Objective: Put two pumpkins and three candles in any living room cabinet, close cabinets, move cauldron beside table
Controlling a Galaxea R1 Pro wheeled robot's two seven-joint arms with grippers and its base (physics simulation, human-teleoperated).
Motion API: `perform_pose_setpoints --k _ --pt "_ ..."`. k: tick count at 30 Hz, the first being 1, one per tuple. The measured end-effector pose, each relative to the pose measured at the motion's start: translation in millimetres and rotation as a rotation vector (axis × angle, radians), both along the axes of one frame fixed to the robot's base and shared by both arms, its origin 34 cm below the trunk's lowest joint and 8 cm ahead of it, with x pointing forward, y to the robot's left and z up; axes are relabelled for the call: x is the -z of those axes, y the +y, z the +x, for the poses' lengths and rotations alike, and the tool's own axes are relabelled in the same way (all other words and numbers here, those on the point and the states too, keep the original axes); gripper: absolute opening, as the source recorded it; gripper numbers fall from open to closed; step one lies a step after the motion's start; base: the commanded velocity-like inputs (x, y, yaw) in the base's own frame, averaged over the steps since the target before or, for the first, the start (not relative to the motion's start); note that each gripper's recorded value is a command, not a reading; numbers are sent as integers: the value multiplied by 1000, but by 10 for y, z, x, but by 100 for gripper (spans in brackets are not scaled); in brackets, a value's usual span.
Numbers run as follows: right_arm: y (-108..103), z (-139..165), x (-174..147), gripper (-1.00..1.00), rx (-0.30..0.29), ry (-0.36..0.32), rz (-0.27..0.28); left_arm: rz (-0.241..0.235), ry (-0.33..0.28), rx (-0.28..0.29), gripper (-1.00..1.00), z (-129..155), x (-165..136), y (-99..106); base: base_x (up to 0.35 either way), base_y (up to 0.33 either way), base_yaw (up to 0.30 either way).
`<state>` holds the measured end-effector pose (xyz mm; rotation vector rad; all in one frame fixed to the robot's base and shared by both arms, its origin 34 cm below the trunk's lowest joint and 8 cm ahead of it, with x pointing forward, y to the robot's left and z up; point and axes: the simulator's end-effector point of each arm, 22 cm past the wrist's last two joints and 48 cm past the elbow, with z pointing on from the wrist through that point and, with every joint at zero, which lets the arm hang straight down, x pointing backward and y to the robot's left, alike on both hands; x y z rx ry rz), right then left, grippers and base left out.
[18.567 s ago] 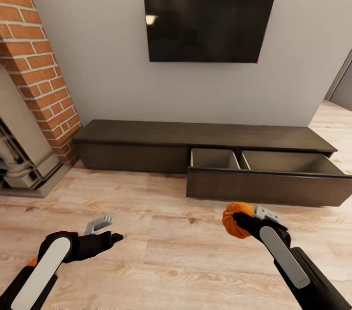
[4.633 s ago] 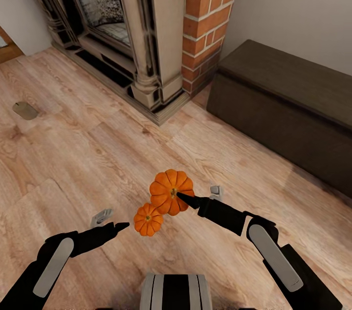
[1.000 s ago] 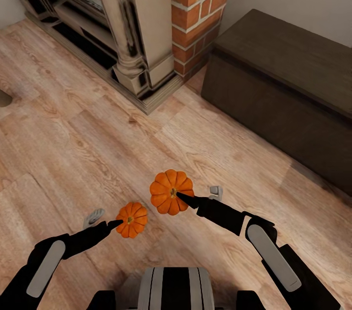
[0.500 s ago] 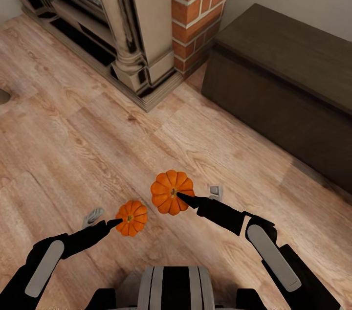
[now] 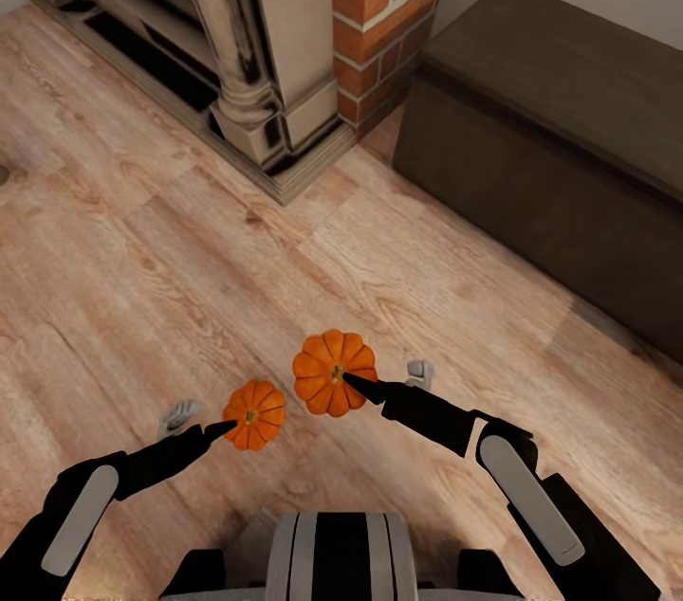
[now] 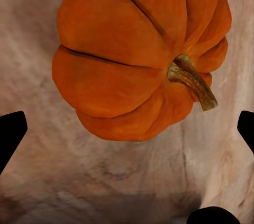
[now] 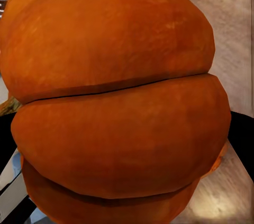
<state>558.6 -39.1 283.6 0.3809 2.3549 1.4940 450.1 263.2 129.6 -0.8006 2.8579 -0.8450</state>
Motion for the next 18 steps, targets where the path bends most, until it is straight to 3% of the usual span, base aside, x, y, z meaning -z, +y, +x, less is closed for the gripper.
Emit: perform_pose_setpoints --k 8,18 --pt "0 -61 140 -100 1 29 1 11 13 -33 100 -39 91 134 0 0 0" --pt "-3 -126 274 -100 1 57 0 18 36 -33 100 -132 189 156 0 0 0"
